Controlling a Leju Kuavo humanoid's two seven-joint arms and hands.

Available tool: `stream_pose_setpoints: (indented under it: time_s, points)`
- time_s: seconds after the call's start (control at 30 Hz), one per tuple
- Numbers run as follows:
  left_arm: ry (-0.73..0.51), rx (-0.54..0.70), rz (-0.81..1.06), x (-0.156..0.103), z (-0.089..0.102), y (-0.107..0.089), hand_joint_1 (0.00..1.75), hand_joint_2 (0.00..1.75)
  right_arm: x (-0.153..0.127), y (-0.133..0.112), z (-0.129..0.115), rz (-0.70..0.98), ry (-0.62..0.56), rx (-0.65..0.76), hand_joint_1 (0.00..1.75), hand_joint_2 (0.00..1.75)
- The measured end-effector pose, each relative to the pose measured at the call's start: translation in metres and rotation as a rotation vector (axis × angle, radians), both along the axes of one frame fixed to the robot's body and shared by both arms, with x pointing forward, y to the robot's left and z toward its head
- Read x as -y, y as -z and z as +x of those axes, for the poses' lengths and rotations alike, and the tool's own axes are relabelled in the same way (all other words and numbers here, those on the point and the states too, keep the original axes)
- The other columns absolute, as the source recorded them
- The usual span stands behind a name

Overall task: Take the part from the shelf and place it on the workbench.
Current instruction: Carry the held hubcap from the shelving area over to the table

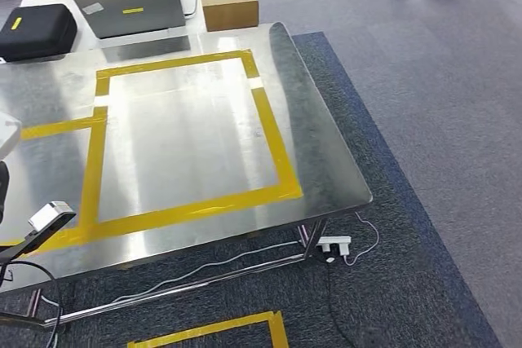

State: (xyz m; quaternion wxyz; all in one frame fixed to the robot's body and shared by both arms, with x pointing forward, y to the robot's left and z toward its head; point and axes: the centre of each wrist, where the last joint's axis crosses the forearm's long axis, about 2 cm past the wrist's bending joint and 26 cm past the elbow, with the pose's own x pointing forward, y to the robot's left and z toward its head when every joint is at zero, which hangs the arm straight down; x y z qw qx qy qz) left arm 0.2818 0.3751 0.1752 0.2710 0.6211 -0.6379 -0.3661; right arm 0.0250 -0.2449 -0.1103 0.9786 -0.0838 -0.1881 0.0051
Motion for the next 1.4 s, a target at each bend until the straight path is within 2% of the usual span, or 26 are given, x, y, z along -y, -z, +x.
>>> stream_pose_setpoints:
  time_s: [0.6,0.93,1.17,1.4]
  points:
    - [0.016,-0.008,0.005,0.006,0.001,0.002,1.75,1.75,0.0,0.0,0.004,0.017,0.021,0.0,0.0,1.75]
    - [0.028,-0.016,0.01,0.009,0.008,0.002,1.75,1.75,0.0,0.0,0.004,0.021,0.042,-0.024,0.0,1.75]
    - [0.038,-0.056,0.029,0.015,0.023,0.01,1.75,1.75,0.0,0.0,0.006,0.025,0.018,-0.025,0.0,1.75]
    - [-0.029,-0.203,0.068,0.009,0.049,0.028,1.75,1.75,-0.001,-0.001,0.013,0.022,-0.015,-0.018,0.0,1.75]
